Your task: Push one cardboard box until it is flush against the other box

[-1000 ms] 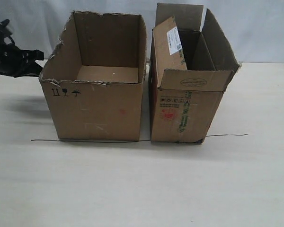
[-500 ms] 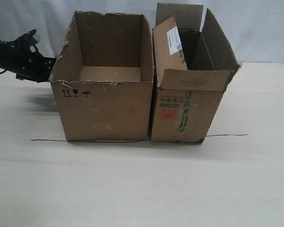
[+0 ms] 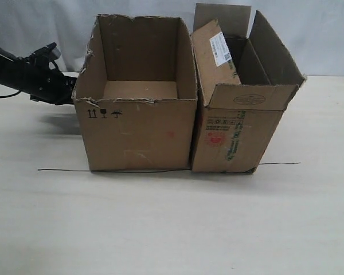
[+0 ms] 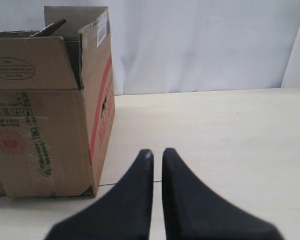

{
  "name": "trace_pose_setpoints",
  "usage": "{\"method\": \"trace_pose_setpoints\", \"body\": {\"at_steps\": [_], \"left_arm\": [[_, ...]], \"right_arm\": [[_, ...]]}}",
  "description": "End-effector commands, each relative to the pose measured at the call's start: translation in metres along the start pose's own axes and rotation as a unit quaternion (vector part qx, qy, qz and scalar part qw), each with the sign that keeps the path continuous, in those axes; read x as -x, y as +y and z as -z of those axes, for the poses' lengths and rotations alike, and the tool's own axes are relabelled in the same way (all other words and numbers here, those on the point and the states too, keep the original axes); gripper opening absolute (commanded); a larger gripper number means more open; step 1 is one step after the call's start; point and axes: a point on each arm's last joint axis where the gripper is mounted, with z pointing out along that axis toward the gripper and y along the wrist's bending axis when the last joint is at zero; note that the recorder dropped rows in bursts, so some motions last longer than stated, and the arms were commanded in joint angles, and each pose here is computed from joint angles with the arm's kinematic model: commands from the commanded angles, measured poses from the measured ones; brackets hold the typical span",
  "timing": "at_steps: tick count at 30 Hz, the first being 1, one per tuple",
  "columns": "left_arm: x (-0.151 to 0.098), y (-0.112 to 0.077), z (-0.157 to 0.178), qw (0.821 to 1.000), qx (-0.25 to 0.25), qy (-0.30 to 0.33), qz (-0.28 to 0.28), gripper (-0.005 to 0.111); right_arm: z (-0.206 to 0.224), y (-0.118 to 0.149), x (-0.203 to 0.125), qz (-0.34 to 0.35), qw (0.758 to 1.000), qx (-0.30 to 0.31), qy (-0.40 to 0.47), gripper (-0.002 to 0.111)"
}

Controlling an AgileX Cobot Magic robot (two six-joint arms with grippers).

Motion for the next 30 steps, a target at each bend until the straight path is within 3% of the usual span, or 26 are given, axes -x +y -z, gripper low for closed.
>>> {"method": "trace_pose_setpoints", "body": {"at_steps": [1,4,6,10,14,16,18,21,23,25,27,30], "left_arm": [[0.007,0.001,0.001,0.999,0.02,-0.029,-0.002,0.0],[0.012,0.006,0.006,0.999,0.023,-0.035,-0.003,0.0],[0.02,0.006,0.027,0.999,0.023,-0.044,-0.002,0.0],[0.04,0.003,0.095,0.995,0.074,-0.073,0.004,0.0],[0.046,-0.028,0.174,0.981,0.127,-0.147,-0.009,0.0],[0.038,-0.055,0.222,0.963,0.159,-0.218,-0.014,0.0],[0.02,-0.082,0.265,0.936,0.194,-0.291,-0.027,0.0],[-0.031,-0.12,0.323,0.884,0.241,-0.399,-0.041,0.0],[-0.073,-0.134,0.345,0.849,0.267,-0.454,-0.044,0.0],[-0.111,-0.139,0.352,0.825,0.288,-0.485,-0.042,0.0],[-0.143,-0.135,0.345,0.819,0.3,-0.488,-0.036,0.0],[-0.18,-0.119,0.32,0.833,0.315,-0.454,-0.021,0.0]], "right_arm": [[0.0,0.0,-0.001,0.0,1.0,-0.003,-0.002,0.005],[0.0,0.0,-0.001,0.0,1.0,-0.003,-0.002,0.005],[0.0,0.0,-0.001,0.0,1.0,-0.003,-0.002,0.005],[0.0,0.0,-0.001,0.0,1.0,-0.003,-0.002,0.005],[0.0,0.0,-0.001,0.0,1.0,-0.003,-0.002,0.005],[0.0,0.0,-0.001,0.0,1.0,-0.003,-0.002,0.005],[0.0,0.0,-0.001,0.0,1.0,-0.003,-0.002,0.005],[0.0,0.0,-0.001,0.0,1.0,-0.003,-0.002,0.005],[0.0,0.0,-0.001,0.0,1.0,-0.003,-0.002,0.005],[0.0,0.0,-0.001,0.0,1.0,-0.003,-0.002,0.005],[0.0,0.0,-0.001,0.0,1.0,-0.003,-0.002,0.005],[0.0,0.0,-0.001,0.0,1.0,-0.003,-0.002,0.005]]}}
